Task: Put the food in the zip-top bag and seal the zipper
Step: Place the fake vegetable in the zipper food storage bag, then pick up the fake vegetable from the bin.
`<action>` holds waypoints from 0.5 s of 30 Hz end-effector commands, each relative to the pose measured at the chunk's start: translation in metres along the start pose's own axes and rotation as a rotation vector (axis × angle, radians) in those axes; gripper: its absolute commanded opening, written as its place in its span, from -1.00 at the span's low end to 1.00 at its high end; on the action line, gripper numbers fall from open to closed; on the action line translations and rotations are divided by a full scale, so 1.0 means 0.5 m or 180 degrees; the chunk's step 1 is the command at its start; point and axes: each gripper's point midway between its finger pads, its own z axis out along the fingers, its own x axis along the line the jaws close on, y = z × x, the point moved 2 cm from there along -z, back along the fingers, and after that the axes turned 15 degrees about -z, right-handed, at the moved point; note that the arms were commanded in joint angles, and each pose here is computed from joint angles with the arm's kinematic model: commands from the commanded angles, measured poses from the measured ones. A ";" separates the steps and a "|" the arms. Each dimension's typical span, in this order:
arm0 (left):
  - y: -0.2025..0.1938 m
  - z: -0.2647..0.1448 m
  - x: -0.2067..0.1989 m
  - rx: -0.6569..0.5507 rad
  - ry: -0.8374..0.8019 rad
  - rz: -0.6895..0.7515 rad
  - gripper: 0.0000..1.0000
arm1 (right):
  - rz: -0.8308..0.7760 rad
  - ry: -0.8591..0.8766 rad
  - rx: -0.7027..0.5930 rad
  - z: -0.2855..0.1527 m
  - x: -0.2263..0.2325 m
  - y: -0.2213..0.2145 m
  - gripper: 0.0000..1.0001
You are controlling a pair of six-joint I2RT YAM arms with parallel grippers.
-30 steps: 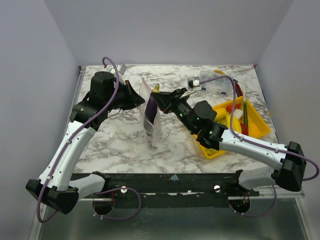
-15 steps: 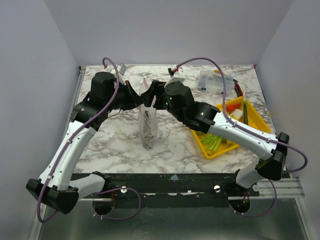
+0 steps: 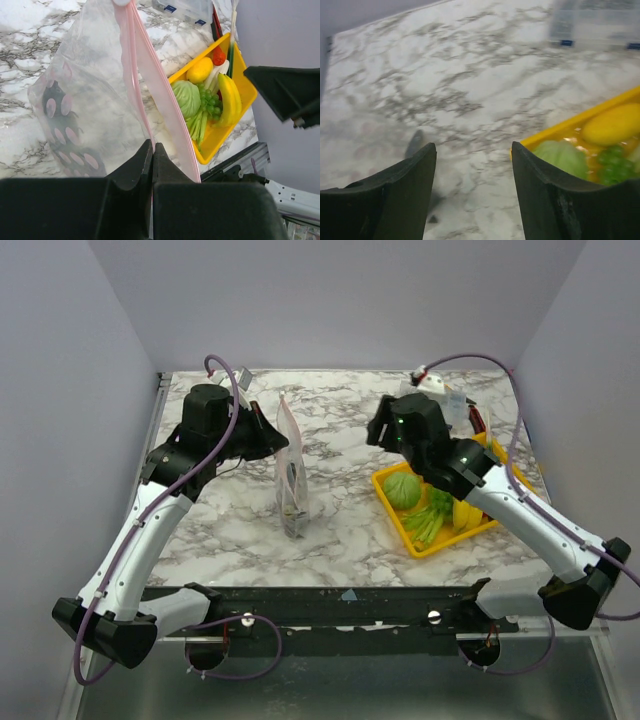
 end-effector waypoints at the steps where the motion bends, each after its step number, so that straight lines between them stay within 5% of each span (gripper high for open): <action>1: 0.014 -0.008 -0.004 -0.0132 0.0006 0.0055 -1.00 | 0.0130 -0.0535 0.0463 0.025 -0.182 -0.110 0.22; 10: -0.001 0.006 0.011 0.0012 0.0013 0.0211 -1.00 | 0.0523 -0.1235 0.0859 0.072 -0.352 -0.253 0.13; 15: -0.007 0.017 0.025 0.0056 0.0058 0.0249 -1.00 | 0.1313 -0.1537 0.0617 0.095 -0.361 -0.260 0.46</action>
